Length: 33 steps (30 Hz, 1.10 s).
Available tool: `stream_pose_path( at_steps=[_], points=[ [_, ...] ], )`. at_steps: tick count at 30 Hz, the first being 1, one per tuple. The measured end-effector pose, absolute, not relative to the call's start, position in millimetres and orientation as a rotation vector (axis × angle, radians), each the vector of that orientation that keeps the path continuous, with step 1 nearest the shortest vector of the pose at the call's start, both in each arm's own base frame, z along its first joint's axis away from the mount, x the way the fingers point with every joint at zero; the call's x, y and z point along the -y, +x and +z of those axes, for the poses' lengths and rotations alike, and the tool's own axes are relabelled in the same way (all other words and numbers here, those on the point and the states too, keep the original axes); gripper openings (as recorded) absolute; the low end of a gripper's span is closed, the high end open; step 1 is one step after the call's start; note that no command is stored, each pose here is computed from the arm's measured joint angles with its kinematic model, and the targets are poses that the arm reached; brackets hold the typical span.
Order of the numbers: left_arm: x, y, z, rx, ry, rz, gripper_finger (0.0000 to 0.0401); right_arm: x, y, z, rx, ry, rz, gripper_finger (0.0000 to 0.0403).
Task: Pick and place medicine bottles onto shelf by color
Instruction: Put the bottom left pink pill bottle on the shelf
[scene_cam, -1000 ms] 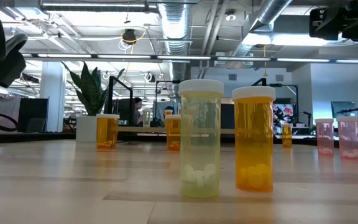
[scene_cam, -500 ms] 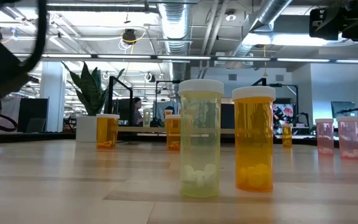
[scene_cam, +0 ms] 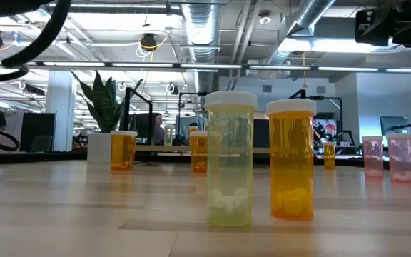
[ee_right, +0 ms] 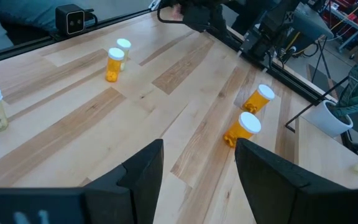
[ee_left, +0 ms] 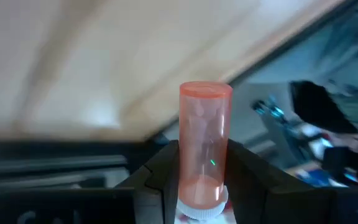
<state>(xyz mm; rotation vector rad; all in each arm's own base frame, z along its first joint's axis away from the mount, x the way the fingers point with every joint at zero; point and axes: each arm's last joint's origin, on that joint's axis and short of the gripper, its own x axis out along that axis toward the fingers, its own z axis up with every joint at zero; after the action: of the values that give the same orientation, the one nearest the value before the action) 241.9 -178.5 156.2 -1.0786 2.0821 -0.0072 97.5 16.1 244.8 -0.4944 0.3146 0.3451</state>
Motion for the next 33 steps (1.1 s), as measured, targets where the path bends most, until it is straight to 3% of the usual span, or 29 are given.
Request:
stream_pose_path(
  at_steps=[11, 18, 24, 33],
  points=[
    [191.5, 264.6, 165.4, -1.974, -1.305, -0.092, 0.0094, -16.1, 97.4, 244.7, -0.314, -0.507, 0.347, 0.0223],
    [198.3, 279.8, 172.7, -1.792, -1.434, -0.069, 0.0094, -15.7, 97.5, 245.0, -0.281, -0.690, 0.374, 0.0223],
    [199.4, 281.6, 174.6, -1.793, -1.480, -0.055, 0.0094, -14.9, 98.6, 247.1, -0.248, -0.794, 0.365, 0.0223],
    [193.2, 284.9, 175.9, -1.851, -1.530, -0.050, 0.0094, -25.1, 106.9, 257.3, -0.129, -0.502, 0.513, 0.0223]
  ],
)
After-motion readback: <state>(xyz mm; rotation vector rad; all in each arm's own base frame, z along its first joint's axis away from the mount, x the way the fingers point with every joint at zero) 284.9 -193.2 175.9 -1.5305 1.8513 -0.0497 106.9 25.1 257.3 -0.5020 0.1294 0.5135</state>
